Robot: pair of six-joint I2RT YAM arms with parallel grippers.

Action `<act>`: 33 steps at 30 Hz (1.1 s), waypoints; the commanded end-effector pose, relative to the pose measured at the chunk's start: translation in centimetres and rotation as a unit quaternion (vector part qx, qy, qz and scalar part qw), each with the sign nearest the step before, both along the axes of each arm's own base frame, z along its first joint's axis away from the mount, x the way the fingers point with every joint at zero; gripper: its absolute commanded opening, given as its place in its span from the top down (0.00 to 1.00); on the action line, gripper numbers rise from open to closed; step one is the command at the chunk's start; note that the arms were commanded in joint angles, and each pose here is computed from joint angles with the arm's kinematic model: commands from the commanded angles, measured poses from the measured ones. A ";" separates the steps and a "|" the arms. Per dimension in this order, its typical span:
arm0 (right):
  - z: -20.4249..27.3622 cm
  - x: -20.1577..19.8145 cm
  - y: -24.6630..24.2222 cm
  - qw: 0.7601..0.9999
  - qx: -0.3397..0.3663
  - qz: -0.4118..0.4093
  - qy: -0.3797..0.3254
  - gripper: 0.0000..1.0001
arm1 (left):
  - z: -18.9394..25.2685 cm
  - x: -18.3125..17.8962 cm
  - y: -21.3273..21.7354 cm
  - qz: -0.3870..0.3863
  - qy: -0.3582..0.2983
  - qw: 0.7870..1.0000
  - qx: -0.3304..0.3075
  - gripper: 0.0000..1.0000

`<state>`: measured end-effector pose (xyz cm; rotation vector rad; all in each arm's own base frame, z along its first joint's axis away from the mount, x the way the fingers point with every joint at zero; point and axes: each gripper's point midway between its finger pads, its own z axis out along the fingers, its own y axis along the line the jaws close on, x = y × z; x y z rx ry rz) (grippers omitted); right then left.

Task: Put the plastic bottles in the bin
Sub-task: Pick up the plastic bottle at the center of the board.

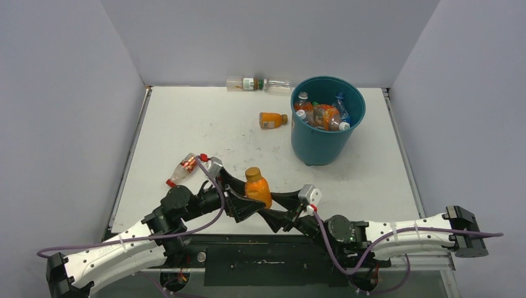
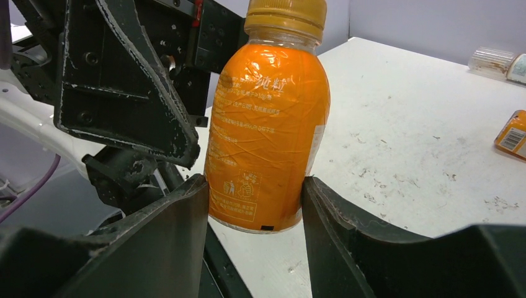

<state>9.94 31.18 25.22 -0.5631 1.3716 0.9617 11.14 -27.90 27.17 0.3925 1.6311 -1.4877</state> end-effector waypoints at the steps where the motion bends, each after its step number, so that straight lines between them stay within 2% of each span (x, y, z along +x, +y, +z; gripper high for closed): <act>1: 3.2 -0.7 0.5 0.999 0.046 0.016 -0.007 0.86 | 3.5 -0.8 -0.2 -0.024 -0.038 0.997 -0.056 0.13; 7: 3.0 -1.1 0.6 0.999 0.042 0.021 -0.003 0.85 | 3.7 -0.9 -0.1 -0.024 -0.046 0.996 -0.066 0.56; 10: 3.0 -1.3 0.7 0.999 0.039 0.025 0.000 0.80 | 3.7 -0.9 -0.1 -0.025 -0.050 0.996 -0.068 0.68; 11: 3.0 -1.4 0.7 0.999 0.036 0.027 0.002 0.76 | 3.8 -0.9 -0.1 -0.024 -0.052 0.996 -0.070 0.71; 12: 3.0 -1.5 0.8 0.999 0.034 0.029 0.005 0.64 | 4.0 -0.9 0.0 -0.023 -0.056 0.996 -0.072 0.74; 13: 3.1 -1.6 0.8 0.999 0.032 0.032 0.010 0.42 | 4.2 -0.8 0.1 -0.019 -0.060 0.995 -0.071 0.76; 15: 3.4 -1.9 1.0 0.999 0.021 0.038 0.020 0.13 | 4.5 0.1 0.7 0.012 -0.073 0.995 -0.060 0.80; 16: 3.7 -1.9 0.9 0.999 0.017 0.039 0.027 0.01 | 4.9 0.8 1.2 0.036 -0.085 0.994 -0.052 0.81; 17: 4.0 -1.9 0.8 0.999 0.013 0.039 0.034 0.09 | 5.5 1.4 1.9 0.061 -0.102 0.992 -0.042 0.83; 22: 8.6 -1.4 -0.9 0.999 0.013 0.025 0.037 0.10 | 8.5 4.0 4.1 0.142 -0.204 0.967 0.049 1.00; 26: 14.1 0.1 -2.4 1.000 0.021 -0.013 0.015 0.10 | 8.6 4.8 3.5 0.129 -0.272 0.945 0.129 1.00; 31: 19.0 4.0 -2.1 0.996 -0.016 -0.085 0.005 0.10 | 8.9 5.9 2.9 0.129 -0.332 0.919 0.167 1.00; 33: 21.8 6.4 -2.0 0.996 -0.005 -0.093 0.001 0.10 | 9.0 6.4 2.8 0.136 -0.348 0.910 0.178 1.00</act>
